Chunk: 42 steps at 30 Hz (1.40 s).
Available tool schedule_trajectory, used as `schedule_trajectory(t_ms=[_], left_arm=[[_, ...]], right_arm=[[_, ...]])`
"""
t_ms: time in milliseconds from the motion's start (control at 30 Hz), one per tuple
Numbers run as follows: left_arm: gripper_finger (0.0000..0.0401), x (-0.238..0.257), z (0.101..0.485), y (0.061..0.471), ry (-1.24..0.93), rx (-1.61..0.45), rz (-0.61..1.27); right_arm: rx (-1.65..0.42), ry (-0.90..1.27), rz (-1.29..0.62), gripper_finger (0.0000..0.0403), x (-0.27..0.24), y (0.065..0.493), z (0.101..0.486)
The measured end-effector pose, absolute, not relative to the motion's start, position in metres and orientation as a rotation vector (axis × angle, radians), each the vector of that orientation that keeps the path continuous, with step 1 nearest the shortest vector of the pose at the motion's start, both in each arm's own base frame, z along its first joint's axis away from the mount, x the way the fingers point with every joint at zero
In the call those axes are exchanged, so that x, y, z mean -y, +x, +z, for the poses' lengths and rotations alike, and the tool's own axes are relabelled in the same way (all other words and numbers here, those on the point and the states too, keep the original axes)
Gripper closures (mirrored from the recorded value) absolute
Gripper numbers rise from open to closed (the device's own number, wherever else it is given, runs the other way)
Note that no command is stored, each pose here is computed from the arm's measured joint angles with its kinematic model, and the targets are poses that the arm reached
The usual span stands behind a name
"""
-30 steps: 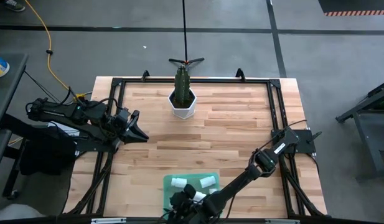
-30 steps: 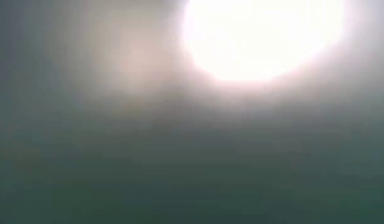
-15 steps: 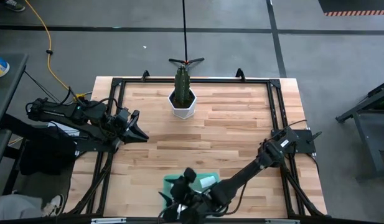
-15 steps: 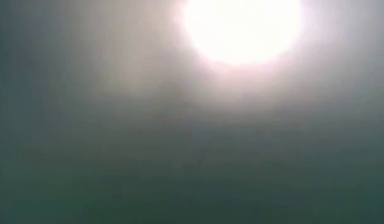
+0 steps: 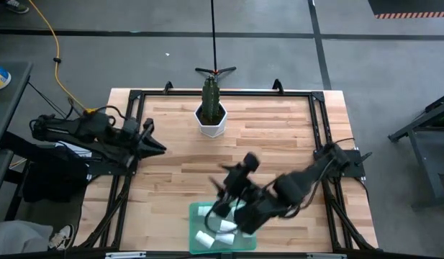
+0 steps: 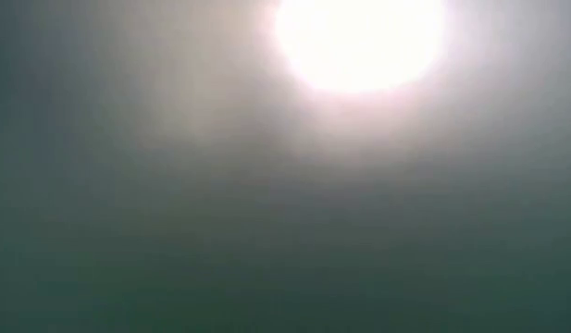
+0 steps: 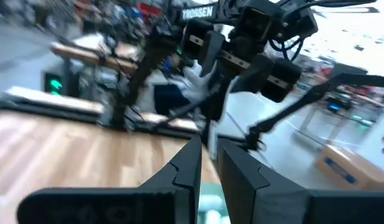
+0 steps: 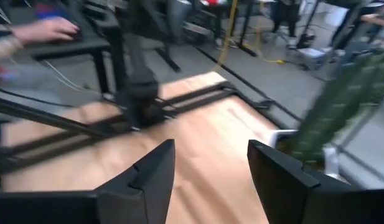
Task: Pick and place pill bottles into a basket
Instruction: Return to Home Position
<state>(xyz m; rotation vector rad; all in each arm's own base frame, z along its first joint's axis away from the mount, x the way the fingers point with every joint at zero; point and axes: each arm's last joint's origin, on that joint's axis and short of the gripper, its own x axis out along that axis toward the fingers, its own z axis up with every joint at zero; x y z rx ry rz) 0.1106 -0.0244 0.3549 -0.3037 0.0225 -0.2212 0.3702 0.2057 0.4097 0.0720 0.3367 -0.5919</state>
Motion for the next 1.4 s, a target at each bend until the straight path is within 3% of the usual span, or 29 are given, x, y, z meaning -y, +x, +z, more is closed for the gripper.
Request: schedule_trajectory(t_ms=[233,567,867,1067,1400], left_arm=[[0.0311,0.016,0.362,0.09,-0.185,0.085,-0.114],[0.0311,0.007,0.364,0.079,-0.049,0.126,0.138],[0.0311,0.006,0.364,0.079,-0.073,0.135,0.163],[0.0311,0.003,0.364,0.077,-0.106,0.141,0.281],[0.0311,0.002,0.362,0.078,-0.002,0.099,0.313]], right_arm=[[-0.487,-0.047,-0.651,0.0237,-0.152,0.333,0.438],[-0.612,-0.166,-0.674,0.0307,-0.088,0.272,0.48],[-0.511,-0.058,-0.613,0.0363,-0.037,0.162,0.502],[-0.3,0.075,-0.46,0.0399,-0.016,0.099,0.482],[-0.036,0.121,-0.299,0.0401,-0.009,0.074,0.393]])
